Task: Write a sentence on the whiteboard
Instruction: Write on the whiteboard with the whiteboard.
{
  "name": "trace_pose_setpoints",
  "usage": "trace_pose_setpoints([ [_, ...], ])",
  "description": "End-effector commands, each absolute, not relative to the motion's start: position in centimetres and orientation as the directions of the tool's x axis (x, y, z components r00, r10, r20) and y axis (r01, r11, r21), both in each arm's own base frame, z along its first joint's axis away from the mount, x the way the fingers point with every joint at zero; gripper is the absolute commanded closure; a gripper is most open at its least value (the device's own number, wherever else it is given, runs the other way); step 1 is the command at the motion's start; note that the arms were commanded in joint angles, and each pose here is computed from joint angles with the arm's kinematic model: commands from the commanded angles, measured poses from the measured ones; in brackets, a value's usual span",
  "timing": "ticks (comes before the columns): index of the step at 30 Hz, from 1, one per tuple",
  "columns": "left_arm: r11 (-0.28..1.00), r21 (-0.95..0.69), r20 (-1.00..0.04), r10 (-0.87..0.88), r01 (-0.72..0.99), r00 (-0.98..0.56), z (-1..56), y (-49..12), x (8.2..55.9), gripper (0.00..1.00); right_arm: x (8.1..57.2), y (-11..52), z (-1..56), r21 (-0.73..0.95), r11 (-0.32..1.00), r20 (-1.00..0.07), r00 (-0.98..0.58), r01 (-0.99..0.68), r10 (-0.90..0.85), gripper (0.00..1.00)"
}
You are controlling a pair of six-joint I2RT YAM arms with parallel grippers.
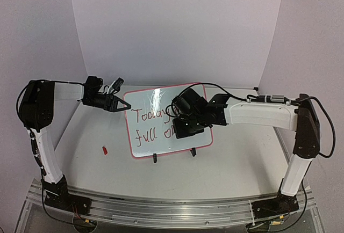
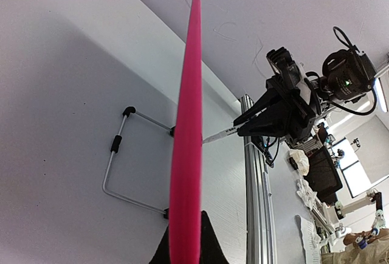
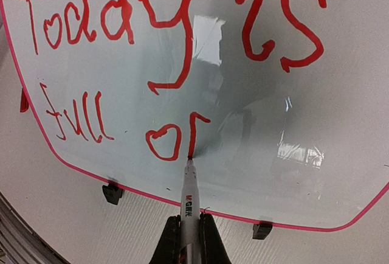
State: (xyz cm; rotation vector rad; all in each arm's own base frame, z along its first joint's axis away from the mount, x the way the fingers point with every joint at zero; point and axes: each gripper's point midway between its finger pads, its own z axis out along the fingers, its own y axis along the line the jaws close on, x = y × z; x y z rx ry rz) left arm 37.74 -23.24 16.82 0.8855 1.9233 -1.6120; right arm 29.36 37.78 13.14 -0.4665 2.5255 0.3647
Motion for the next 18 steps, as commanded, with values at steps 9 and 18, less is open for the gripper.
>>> trace_pose_setpoints([
  [9, 0.151, -0.612, -0.739, 0.238, 0.776, -0.630, 14.4, -24.1, 37.8, 1.00, 27.8, 37.9, 11.2, 0.126, 0.905, -0.511, -0.808, -0.406, -0.291, 1.00],
  [18, 0.148, -0.609, -0.743, 0.237, 0.779, -0.626, 14.5, -24.2, 37.8, 1.00, 27.4, 39.7, 10.7, 0.106, 0.895, -0.520, -0.792, -0.433, -0.321, 1.00],
])
